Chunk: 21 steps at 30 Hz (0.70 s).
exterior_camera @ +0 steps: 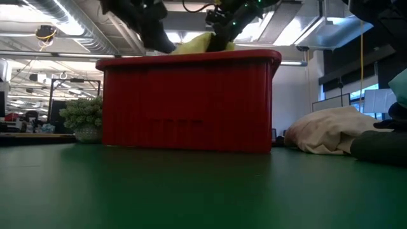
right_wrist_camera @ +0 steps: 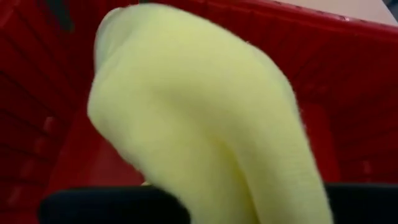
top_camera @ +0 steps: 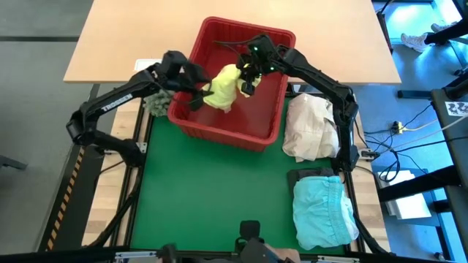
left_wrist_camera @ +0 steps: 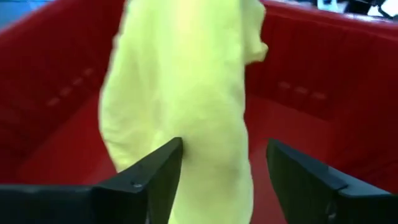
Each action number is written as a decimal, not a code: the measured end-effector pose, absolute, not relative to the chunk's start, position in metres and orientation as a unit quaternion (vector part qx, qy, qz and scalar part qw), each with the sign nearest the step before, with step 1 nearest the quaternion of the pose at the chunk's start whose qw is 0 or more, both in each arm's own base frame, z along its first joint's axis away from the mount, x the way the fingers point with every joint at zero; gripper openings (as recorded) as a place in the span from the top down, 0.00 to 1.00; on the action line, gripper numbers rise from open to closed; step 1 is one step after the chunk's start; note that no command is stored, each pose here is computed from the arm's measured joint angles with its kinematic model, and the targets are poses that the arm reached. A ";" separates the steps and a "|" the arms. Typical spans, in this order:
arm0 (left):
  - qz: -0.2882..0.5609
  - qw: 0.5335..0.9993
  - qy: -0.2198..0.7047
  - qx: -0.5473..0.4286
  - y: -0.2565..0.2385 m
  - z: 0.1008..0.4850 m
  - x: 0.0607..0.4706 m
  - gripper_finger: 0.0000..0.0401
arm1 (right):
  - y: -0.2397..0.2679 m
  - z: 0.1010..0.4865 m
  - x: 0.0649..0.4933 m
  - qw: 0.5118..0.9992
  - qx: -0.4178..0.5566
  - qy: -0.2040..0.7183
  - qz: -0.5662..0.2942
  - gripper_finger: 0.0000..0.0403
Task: Fold Laundry from Bin
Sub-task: Put the yellow shirt into the red bin
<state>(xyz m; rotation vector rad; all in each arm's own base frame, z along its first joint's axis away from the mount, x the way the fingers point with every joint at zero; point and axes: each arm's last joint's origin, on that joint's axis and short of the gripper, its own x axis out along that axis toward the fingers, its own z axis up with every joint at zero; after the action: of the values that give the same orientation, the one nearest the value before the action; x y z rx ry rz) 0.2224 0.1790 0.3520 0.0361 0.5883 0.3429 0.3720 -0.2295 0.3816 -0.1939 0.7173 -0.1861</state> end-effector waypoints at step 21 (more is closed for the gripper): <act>0.195 0.913 0.359 -0.012 0.195 0.314 0.248 0.23 | -0.232 0.381 0.370 0.922 -0.100 0.360 -0.101 0.90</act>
<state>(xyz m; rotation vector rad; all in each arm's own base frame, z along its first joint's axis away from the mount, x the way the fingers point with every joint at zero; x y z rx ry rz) 0.2480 0.1948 0.3142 -0.0249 0.7390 0.4020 0.3697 -0.2319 0.3807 -0.2046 0.7398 -0.2075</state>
